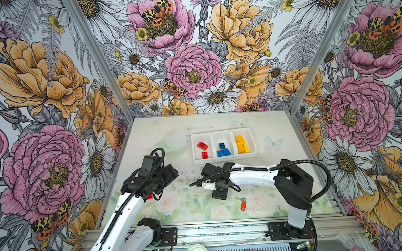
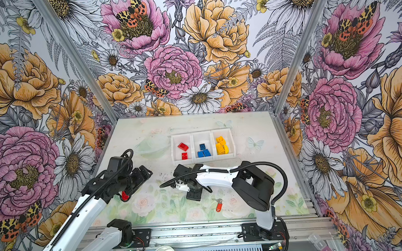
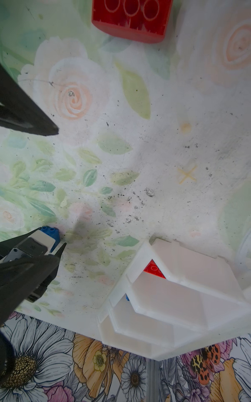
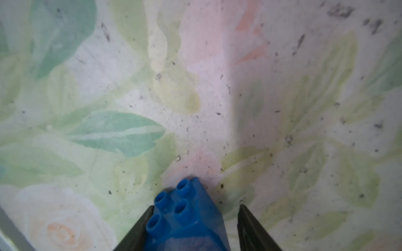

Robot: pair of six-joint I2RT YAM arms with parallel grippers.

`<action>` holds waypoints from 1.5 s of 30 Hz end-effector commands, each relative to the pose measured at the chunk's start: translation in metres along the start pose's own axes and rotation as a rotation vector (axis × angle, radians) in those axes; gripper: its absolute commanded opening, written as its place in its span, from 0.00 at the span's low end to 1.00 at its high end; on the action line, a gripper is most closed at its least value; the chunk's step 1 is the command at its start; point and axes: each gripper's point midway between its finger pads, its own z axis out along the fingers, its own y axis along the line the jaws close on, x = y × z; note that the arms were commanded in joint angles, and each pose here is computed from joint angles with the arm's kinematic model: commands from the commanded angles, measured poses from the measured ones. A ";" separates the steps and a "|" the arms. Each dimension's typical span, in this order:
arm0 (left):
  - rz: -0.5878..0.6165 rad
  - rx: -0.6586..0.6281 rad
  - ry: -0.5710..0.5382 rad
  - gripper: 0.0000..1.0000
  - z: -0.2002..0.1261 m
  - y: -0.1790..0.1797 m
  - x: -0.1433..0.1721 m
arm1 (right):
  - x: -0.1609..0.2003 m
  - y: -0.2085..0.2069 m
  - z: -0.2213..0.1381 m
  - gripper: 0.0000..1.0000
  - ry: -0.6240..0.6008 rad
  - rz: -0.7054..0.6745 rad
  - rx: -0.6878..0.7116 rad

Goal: Sort the legos into containers by color
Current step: Pick up the lego from the bottom-center of the table, then place the lego in the container.

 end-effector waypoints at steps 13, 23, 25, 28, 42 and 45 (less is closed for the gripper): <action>-0.001 -0.019 0.004 0.87 0.003 0.007 -0.002 | 0.001 -0.007 -0.020 0.25 -0.056 0.090 0.026; 0.002 -0.026 0.000 0.87 0.004 0.009 -0.002 | -0.003 -0.066 -0.079 0.24 -0.236 0.364 0.063; 0.005 -0.030 -0.001 0.87 0.004 0.010 -0.003 | -0.005 -0.083 -0.092 0.24 -0.271 0.407 0.090; 0.008 -0.030 -0.005 0.87 0.004 0.009 -0.004 | -0.008 -0.112 -0.109 0.24 -0.320 0.478 0.120; 0.022 -0.035 -0.007 0.89 0.005 0.015 -0.001 | -0.017 -0.221 -0.140 0.25 -0.402 0.701 0.269; 0.024 -0.033 -0.003 0.89 0.006 0.016 0.002 | -0.019 -0.236 -0.137 0.25 -0.396 0.723 0.292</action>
